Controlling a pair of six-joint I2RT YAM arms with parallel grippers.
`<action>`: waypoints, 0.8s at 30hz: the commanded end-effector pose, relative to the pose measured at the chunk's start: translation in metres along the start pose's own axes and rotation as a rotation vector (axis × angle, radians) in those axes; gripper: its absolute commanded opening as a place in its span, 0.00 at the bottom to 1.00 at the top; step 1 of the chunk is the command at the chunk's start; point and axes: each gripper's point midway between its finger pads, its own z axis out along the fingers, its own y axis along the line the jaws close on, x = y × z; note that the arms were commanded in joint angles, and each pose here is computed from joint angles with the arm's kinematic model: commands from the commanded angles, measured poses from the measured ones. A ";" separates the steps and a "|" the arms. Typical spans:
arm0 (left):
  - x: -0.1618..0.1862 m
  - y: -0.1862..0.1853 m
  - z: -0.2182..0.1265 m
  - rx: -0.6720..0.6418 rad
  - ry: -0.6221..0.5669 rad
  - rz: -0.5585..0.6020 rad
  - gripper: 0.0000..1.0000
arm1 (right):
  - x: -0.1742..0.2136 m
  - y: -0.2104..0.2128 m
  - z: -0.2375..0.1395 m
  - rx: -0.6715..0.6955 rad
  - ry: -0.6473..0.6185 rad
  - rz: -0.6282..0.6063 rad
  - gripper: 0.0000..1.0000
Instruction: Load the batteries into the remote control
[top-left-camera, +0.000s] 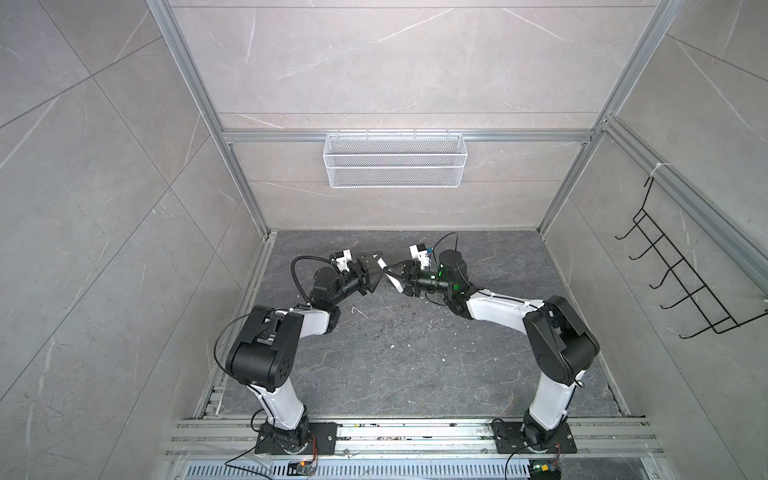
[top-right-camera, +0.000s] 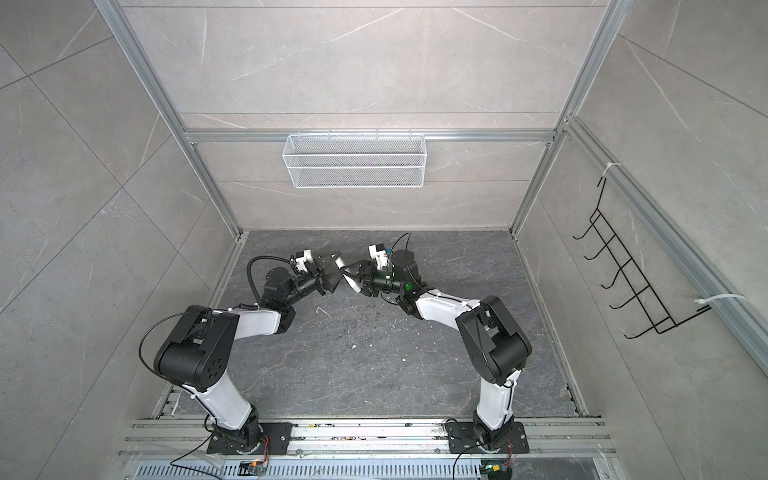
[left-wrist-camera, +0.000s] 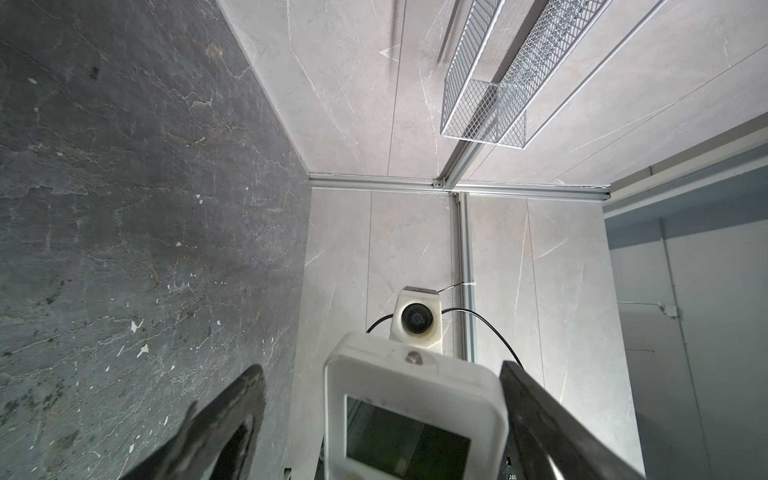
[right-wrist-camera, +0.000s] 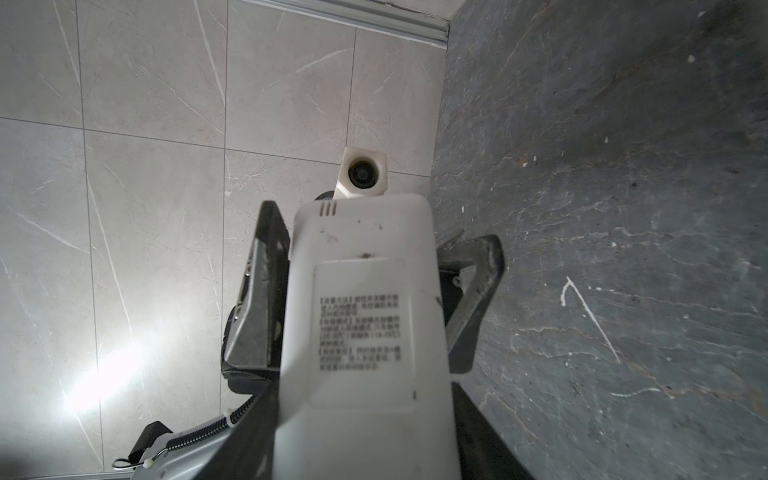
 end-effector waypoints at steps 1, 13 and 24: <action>0.003 -0.024 0.006 0.078 0.023 0.065 0.80 | -0.002 0.012 0.009 -0.067 0.007 -0.008 0.41; 0.003 -0.020 0.008 0.085 0.030 0.052 0.63 | -0.007 0.000 0.017 -0.083 -0.006 0.040 0.40; 0.001 -0.009 0.005 0.055 0.017 0.029 0.51 | -0.004 -0.006 0.017 -0.048 0.002 0.025 0.44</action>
